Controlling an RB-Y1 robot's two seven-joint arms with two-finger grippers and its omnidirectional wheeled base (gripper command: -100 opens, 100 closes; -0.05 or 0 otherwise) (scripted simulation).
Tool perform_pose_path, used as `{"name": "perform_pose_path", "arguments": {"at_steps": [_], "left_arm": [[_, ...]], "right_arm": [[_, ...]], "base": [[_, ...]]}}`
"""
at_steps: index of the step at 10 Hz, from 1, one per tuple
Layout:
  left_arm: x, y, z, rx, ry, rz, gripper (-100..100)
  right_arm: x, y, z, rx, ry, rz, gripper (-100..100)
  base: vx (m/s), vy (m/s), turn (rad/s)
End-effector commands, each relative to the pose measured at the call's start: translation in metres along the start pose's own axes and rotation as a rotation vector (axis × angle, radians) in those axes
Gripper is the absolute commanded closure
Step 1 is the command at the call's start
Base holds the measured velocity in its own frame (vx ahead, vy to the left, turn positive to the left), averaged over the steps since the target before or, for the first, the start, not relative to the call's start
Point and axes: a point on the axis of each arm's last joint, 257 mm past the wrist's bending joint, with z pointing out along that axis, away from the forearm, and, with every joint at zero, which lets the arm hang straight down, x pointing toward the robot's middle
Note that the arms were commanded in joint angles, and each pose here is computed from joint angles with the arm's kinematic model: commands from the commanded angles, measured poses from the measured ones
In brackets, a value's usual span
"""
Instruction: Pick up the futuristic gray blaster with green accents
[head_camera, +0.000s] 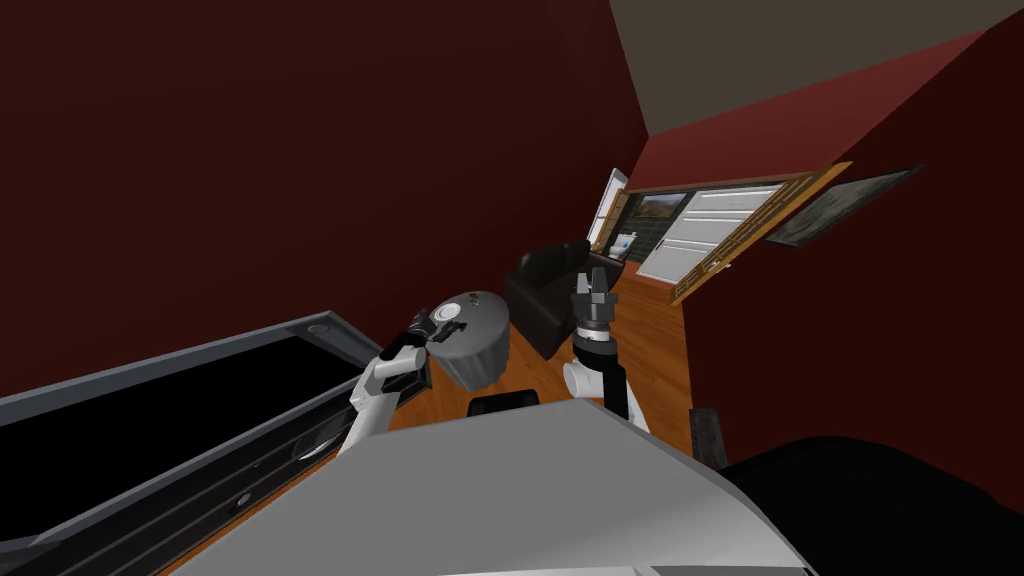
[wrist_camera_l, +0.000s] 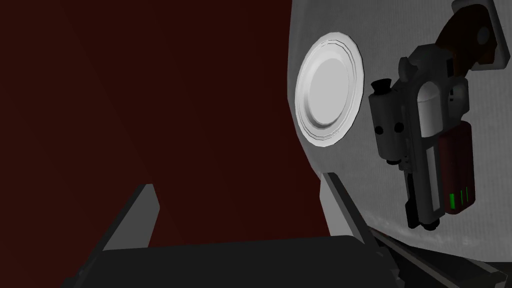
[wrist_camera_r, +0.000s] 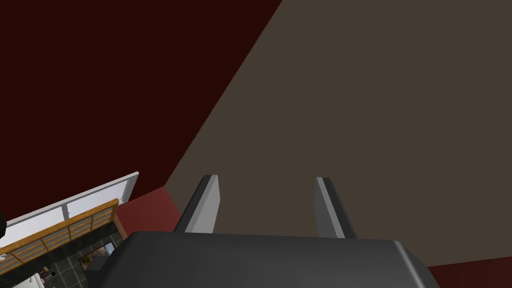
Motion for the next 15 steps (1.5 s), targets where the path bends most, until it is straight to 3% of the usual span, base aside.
{"name": "perform_pose_path", "arguments": {"at_steps": [1,4,9,10,15], "left_arm": [[-0.01,0.013,0.008,-0.056,-0.025,-0.051,-100],[-0.016,0.024,0.012,-0.106,-0.047,-0.084,-100],[-0.036,0.053,0.026,-0.243,-0.117,-0.205,-100],[-0.036,0.055,0.025,-0.252,-0.12,-0.205,-100],[-0.052,0.084,0.03,-0.392,-0.198,-0.327,-100]], "right_arm": [[0.0,0.0,0.0,0.0,0.0,0.0,0],[0.0,0.0,0.0,0.0,0.0,0.0,0],[0.0,0.0,0.0,0.0,0.0,0.0,0],[0.0,0.0,0.0,0.0,0.0,0.0,0],[0.0,0.0,0.0,0.0,0.0,0.0,0]], "base": [[-0.009,0.031,-0.166],[-0.01,0.024,-0.067],[-0.014,0.024,-0.098],[-0.009,0.022,-0.052],[-0.013,0.025,-0.099]]}}
